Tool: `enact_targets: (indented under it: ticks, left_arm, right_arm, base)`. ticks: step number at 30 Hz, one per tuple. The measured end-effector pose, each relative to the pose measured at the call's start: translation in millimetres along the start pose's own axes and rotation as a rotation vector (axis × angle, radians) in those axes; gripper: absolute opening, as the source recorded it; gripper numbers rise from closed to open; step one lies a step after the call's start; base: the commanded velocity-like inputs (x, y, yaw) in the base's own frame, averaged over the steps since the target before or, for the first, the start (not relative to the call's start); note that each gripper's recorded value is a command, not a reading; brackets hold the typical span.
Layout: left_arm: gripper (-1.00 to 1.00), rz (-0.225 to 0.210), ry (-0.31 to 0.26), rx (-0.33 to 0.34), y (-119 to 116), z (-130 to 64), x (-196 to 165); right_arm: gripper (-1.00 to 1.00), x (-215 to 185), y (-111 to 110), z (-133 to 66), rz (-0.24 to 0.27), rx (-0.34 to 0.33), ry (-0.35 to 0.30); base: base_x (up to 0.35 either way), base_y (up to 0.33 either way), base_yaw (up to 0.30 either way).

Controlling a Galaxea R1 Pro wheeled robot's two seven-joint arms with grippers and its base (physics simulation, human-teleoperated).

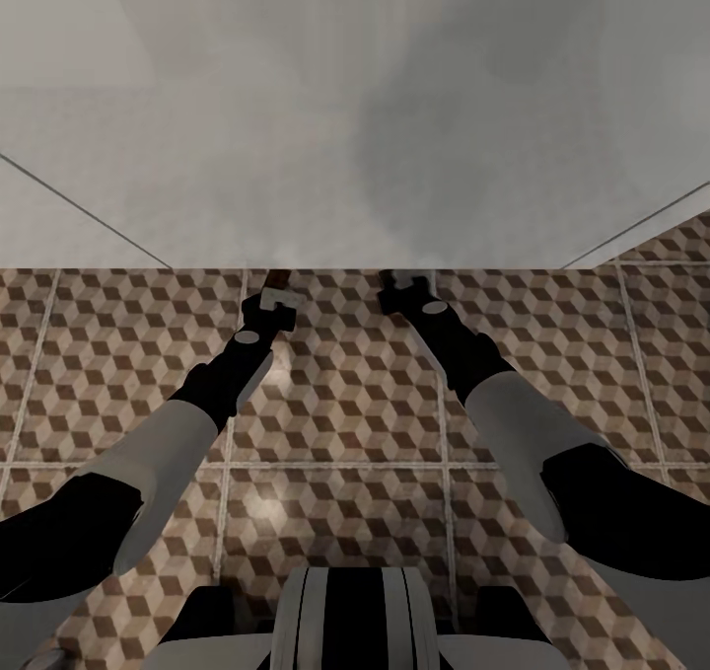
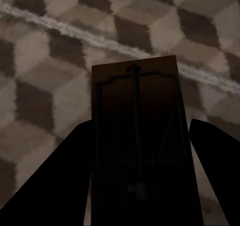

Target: Take the four mousetraps from the cabinet in the bathroom and place them on the bathroom floor. Make sure all four end up on the same floor surface, and ensure that at least two of them are either under or directly next to the same bathroom sink.

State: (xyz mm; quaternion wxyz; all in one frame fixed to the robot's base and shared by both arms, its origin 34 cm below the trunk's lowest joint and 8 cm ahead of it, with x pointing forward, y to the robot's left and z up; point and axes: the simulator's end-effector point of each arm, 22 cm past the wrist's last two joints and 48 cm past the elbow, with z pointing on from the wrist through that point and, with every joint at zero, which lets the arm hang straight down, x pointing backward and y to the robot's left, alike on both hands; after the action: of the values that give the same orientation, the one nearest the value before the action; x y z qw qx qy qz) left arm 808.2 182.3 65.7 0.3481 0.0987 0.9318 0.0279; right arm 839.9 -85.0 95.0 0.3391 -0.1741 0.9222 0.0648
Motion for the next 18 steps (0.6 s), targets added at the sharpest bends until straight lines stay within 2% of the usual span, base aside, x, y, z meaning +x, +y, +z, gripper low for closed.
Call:
enact_targets:
  ticks: [7, 18]
  left_arm:
    - [-1.0, 0.0, 0.001, -0.001, 0, 0.1, 1]
    - [-1.0, 0.001, 0.002, 0.0, 0, 0.1, 1]
  right_arm:
    - [-1.0, 5, 4, 1.2, 0.001, -0.013, -0.01]
    - [-1.0, 31, 4, 3.7, 0.021, -0.015, 0.011]
  base:
    - [0.0, 0.0, 0.0]
    - [0.0, 0.0, 0.0]
